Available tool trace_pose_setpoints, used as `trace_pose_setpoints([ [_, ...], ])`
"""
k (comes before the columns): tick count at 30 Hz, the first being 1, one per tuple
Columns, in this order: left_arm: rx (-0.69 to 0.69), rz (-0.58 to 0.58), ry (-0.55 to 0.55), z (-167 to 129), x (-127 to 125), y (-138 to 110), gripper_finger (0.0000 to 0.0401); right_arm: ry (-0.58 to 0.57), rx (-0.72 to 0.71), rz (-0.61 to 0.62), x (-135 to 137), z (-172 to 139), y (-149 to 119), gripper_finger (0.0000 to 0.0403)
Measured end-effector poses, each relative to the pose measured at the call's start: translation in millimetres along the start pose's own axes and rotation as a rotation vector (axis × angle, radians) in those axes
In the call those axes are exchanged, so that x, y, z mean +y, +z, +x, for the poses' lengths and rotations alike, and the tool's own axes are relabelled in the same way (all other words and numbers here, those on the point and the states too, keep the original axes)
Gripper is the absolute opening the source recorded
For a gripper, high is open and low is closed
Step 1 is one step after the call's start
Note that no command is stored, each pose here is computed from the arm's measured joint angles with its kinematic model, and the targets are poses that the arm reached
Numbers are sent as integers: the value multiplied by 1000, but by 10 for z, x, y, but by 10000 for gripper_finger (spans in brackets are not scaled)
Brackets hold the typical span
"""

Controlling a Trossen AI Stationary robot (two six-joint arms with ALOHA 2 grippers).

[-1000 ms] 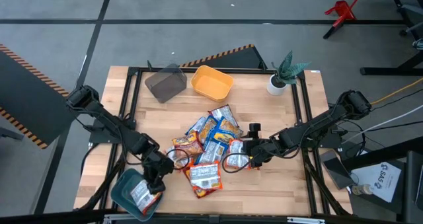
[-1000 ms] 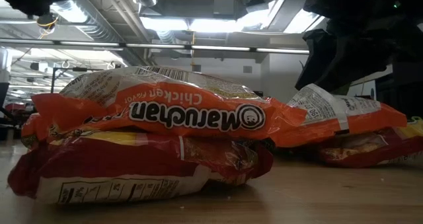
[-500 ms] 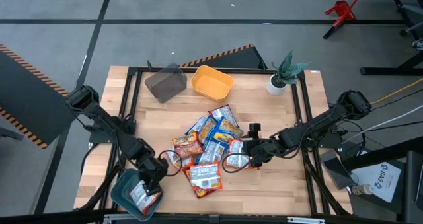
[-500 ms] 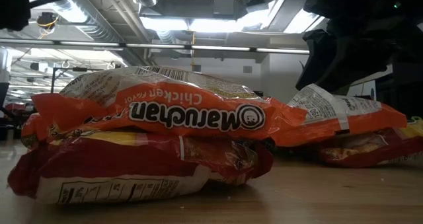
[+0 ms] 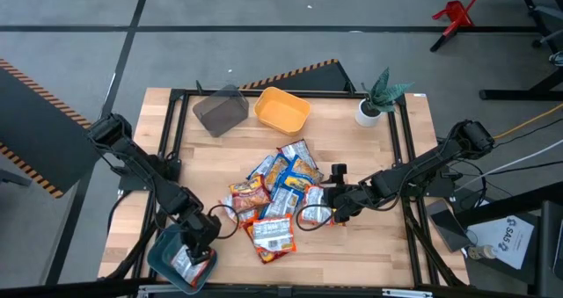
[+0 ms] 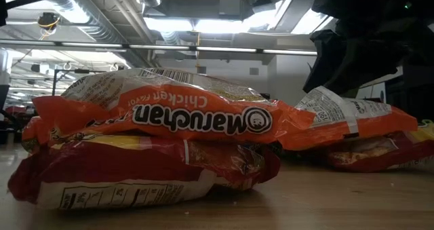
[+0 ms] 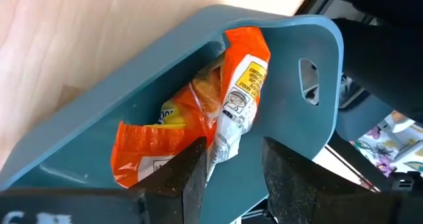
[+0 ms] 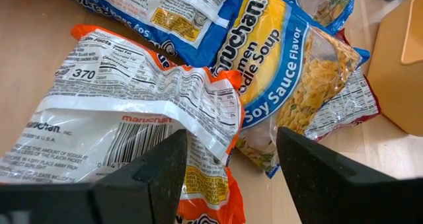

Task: Sort Maruchan noodles
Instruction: Put the orange noodle pack into the blue bin

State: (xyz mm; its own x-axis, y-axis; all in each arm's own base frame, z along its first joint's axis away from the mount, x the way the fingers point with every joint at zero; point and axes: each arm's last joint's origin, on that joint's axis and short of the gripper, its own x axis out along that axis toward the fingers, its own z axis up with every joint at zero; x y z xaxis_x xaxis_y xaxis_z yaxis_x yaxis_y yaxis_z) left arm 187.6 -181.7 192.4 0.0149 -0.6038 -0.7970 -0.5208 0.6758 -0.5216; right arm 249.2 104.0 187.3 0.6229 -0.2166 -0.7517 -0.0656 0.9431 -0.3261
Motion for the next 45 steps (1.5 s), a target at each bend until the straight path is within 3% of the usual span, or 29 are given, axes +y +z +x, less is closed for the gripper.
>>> trace_pose_setpoints([
  [6, -27, 4, -61, -171, -16, 1, 137, 2, -5, 3, 1, 0, 5, 222],
  [11, -130, -3, -168, -489, -22, -32, 146, 4, -6, 59, 1, 0, 7, 222],
  [18, -392, -161, -301, -873, 25, -75, 160, 44, 4, 325, -11, 13, 13, 222],
  [21, -579, -228, -360, -989, 27, 5, 161, 140, 26, 514, -68, 53, 43, 222],
  [24, -733, -267, -402, -1067, 17, 135, 161, 230, 54, 598, -132, 91, 63, 222],
  [32, -830, -283, -470, -967, -109, 486, 161, 331, 12, 681, -193, 111, 145, 222],
  [39, -916, -302, -508, -808, -204, 675, 159, 379, -40, 700, -293, -102, 396, 222],
  [42, -926, -289, -580, -746, -289, 736, 159, 352, 73, 692, -222, -127, 296, 222],
  [45, -905, -277, -633, -641, -372, 749, 158, 372, 115, 772, -54, -154, 215, 222],
])
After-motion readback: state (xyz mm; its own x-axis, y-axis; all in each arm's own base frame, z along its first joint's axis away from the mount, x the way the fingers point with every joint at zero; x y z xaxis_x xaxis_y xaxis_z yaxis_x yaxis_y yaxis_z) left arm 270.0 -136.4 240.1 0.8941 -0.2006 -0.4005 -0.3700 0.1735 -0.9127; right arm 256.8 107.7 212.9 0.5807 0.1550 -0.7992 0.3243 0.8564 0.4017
